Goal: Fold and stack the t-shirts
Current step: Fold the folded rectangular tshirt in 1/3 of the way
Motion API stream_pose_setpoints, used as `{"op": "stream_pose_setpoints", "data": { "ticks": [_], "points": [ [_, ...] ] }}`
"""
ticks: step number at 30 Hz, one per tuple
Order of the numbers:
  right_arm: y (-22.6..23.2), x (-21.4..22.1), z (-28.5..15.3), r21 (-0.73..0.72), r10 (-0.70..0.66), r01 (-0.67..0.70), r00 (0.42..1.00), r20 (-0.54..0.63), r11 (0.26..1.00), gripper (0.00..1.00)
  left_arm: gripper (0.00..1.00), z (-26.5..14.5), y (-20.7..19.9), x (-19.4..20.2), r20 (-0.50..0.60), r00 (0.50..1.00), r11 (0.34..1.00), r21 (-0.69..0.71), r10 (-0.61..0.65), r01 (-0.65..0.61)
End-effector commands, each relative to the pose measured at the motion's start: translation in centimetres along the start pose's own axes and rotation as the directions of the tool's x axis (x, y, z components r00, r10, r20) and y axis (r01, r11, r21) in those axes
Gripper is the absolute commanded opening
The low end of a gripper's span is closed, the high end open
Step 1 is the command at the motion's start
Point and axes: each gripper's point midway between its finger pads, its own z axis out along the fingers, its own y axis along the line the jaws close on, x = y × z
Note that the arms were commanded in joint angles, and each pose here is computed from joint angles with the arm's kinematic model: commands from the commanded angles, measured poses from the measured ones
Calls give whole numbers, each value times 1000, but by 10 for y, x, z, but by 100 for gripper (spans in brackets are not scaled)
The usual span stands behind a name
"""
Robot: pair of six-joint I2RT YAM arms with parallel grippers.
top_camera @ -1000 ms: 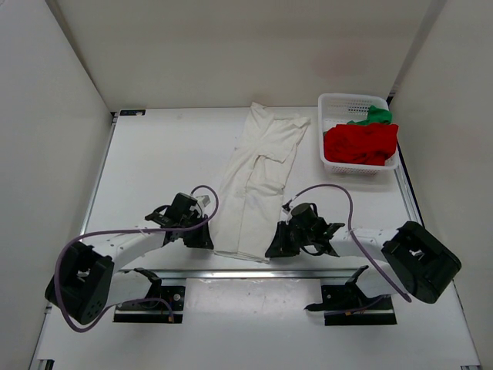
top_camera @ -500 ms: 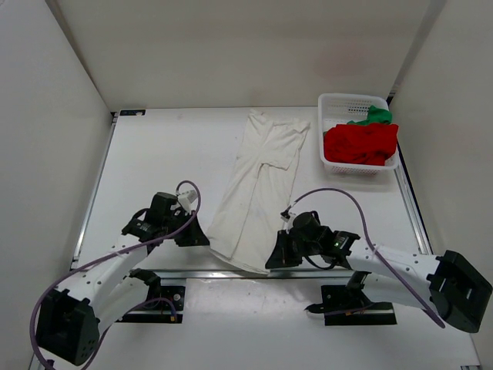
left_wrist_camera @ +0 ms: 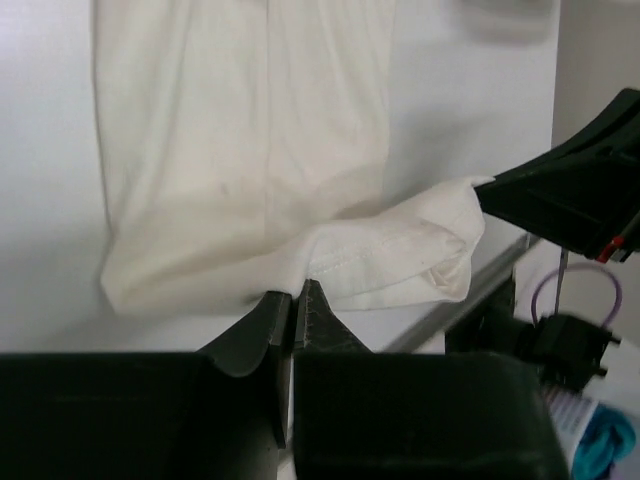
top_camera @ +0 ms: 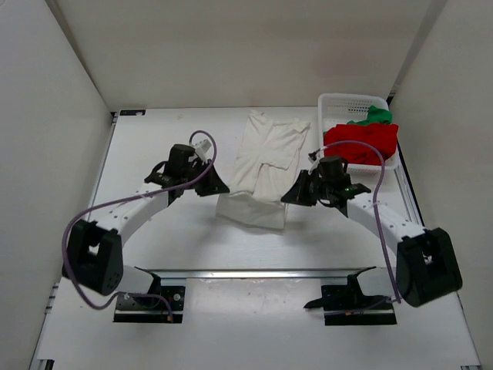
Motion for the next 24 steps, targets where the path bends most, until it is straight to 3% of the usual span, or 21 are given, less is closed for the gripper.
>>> {"op": "stream_pose_setpoints", "data": {
  "ticks": [1, 5, 14, 20, 24],
  "points": [
    [-4, -52, 6, -7, -100, 101, 993, 60, 995, 0, 0, 21, -8, -56, 111, 994, 1000, -7, 7, -7],
    [-24, -103, 19, 44, -89, 84, 990, 112, 995, 0, 0, 61, 2, -94, 111, 994, 998, -60, -2, 9],
    [-73, -140, 54, 147, -34, 21, 996, 84, 989, 0, 1, 133, 33, -137, 62, 997, 992, -105, -56, 63],
    [-85, -154, 66, 177, -34, 15, 994, 102, 984, 1, 10, 143, 35, -158, 120, 990, 994, -76, -73, 83],
    [-80, -170, 68, 185, -32, 11, 993, 113, 983, 4, 31, 129, 22, -170, 196, 977, 996, -12, -80, 84]
  ]
}}
